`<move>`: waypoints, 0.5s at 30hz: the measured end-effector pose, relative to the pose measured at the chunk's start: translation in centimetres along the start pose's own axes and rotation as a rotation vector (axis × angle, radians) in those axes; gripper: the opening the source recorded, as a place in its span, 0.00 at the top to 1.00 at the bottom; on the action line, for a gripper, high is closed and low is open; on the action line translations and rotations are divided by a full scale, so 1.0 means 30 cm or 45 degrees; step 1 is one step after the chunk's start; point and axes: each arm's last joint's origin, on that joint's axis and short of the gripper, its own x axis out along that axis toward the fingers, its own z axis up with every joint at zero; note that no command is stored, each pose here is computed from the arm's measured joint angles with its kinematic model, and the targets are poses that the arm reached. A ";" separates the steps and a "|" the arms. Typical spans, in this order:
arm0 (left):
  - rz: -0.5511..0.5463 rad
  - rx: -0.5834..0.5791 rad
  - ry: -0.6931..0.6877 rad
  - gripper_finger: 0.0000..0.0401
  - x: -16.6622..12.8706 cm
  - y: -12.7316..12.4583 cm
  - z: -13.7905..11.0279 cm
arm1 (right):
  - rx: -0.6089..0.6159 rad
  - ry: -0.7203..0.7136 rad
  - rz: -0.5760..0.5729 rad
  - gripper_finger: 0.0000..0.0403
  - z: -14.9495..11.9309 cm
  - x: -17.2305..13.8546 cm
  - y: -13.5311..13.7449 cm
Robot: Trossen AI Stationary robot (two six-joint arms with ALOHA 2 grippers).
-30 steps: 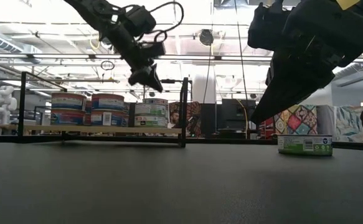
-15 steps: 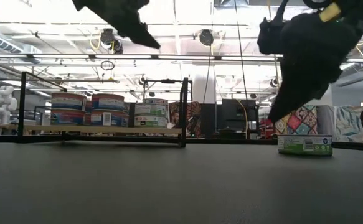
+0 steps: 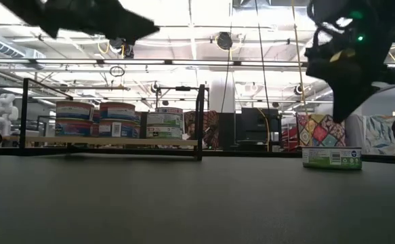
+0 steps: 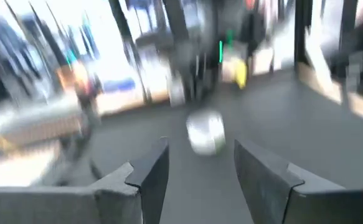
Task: Stack canned seafood by type on shelf
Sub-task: Stack the green tuna can on the bottom green tuna can on the shelf
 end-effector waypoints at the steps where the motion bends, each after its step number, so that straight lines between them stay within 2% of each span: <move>1: 0.008 0.004 -0.117 0.55 0.000 -0.007 -0.010 | 0.031 0.012 -0.045 1.00 0.004 0.003 -0.014; 3: -0.034 0.020 -0.270 0.55 0.004 -0.032 -0.045 | 0.102 0.051 -0.119 1.00 0.012 0.008 -0.037; 5: -0.070 0.033 -0.318 0.55 0.016 -0.053 -0.084 | 0.175 0.122 -0.191 1.00 0.014 0.012 -0.059; 11: -0.129 0.026 -0.270 0.55 0.045 -0.065 -0.119 | 0.252 0.202 -0.318 1.00 0.004 0.030 -0.071; 15: -0.197 0.025 -0.273 0.55 0.052 -0.085 -0.119 | 0.248 0.258 -0.324 1.00 -0.022 0.078 -0.054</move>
